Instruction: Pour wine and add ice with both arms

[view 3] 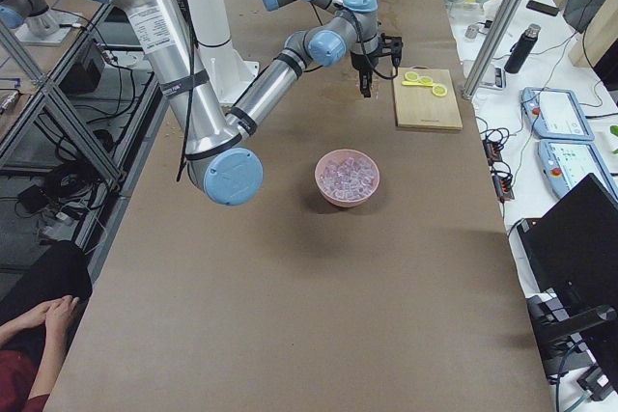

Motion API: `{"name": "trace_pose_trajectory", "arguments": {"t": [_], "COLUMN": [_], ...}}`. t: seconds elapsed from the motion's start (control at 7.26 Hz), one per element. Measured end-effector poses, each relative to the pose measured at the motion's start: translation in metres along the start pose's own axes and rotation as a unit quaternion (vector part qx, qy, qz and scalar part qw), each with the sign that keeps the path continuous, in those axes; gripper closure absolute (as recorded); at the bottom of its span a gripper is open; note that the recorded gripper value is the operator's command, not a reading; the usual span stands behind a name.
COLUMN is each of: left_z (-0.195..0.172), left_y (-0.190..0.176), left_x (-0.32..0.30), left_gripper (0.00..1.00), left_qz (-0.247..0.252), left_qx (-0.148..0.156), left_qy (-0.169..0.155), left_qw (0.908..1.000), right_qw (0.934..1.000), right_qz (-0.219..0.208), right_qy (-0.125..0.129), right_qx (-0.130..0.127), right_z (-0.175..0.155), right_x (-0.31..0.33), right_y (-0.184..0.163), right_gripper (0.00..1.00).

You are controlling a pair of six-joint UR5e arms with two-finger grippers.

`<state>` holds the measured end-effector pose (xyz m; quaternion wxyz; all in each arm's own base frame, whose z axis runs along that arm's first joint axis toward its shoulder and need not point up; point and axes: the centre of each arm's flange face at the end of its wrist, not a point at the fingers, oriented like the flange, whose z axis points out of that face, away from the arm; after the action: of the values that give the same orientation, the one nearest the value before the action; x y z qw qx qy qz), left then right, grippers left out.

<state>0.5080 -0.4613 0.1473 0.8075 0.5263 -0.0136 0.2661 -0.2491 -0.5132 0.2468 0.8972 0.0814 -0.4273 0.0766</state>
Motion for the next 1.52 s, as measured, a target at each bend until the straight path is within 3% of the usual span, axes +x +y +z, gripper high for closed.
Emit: {"name": "trace_pose_trajectory", "arguments": {"t": [0.69, 1.52], "left_z": [0.004, 0.005], "left_y": [-0.005, -0.022], "left_x": [0.000, 0.005], "left_gripper": [1.00, 1.00], "left_qz": [0.044, 0.127], "left_qx": [-0.029, -0.033], "left_qy": [-0.031, -0.066], "left_qw": [0.9982, 0.9892], "right_qw": [0.9989, 0.9982], "right_qz": [-0.020, -0.016], "right_qy": [-0.027, -0.030], "right_qx": [0.033, 0.050], "right_z": [-0.013, -0.028], "right_x": [-0.012, -0.004], "right_y": [-0.007, -0.015], "right_gripper": [0.92, 0.92]}}
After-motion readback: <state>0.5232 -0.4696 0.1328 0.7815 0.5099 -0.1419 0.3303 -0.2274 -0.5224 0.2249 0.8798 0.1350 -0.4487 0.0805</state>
